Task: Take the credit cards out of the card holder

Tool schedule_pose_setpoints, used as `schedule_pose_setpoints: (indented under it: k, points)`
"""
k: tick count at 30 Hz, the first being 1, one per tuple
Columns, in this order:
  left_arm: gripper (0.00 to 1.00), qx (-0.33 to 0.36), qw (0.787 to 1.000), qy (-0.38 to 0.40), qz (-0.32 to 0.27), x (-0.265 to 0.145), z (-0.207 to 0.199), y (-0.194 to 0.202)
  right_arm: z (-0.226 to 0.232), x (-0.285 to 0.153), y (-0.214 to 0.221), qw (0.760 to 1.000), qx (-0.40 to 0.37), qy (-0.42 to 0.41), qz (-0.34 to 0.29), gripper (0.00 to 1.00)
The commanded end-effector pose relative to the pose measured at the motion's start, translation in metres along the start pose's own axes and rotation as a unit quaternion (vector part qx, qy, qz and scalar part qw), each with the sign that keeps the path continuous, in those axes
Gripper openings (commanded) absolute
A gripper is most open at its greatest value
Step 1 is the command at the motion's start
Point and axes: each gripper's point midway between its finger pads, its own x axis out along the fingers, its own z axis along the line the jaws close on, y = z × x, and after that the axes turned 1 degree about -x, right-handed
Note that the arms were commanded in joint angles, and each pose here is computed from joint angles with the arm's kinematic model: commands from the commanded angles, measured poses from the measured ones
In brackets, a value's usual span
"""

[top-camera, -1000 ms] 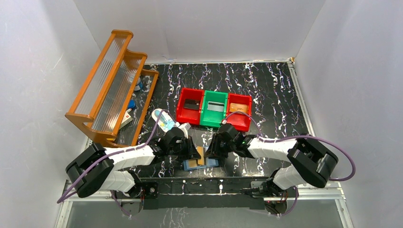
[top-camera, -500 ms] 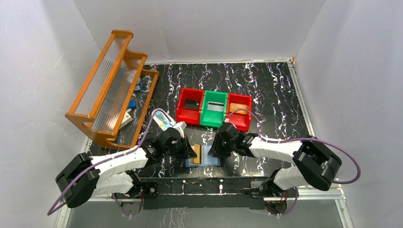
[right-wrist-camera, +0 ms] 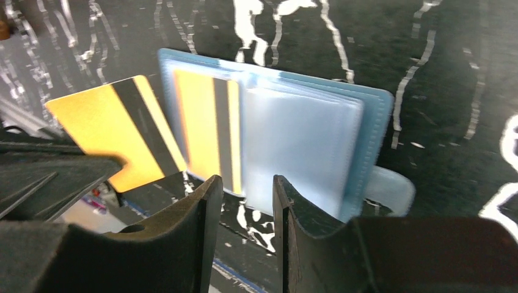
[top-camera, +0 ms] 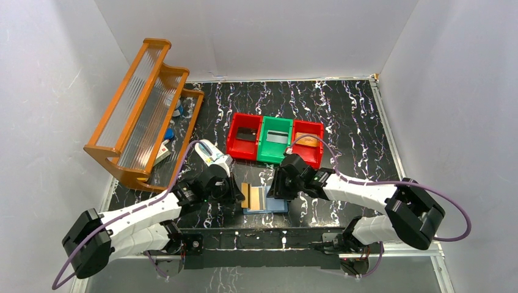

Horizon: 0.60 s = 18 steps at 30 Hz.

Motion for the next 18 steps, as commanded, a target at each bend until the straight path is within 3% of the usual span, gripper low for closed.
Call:
schedule_pose_setpoints:
  k: [1,5,12,18]
  points:
    - [0.00,0.006,0.999,-0.012,-0.031,-0.011,-0.002,-0.014,0.052,-0.012,-0.016,0.995,-0.016,-0.099,-0.010,0.45]
    - [0.00,0.004,0.999,-0.014,-0.034,-0.013,0.000,-0.015,0.063,-0.005,-0.013,0.993,-0.016,-0.120,0.005,0.45]
    - [0.00,0.004,0.999,-0.012,-0.033,-0.015,-0.001,-0.014,0.035,0.018,0.003,0.997,0.003,-0.068,0.037,0.46]
    - [0.00,0.017,0.999,0.002,-0.027,-0.017,-0.007,-0.014,0.013,0.012,0.000,1.000,0.006,-0.019,0.016,0.48]
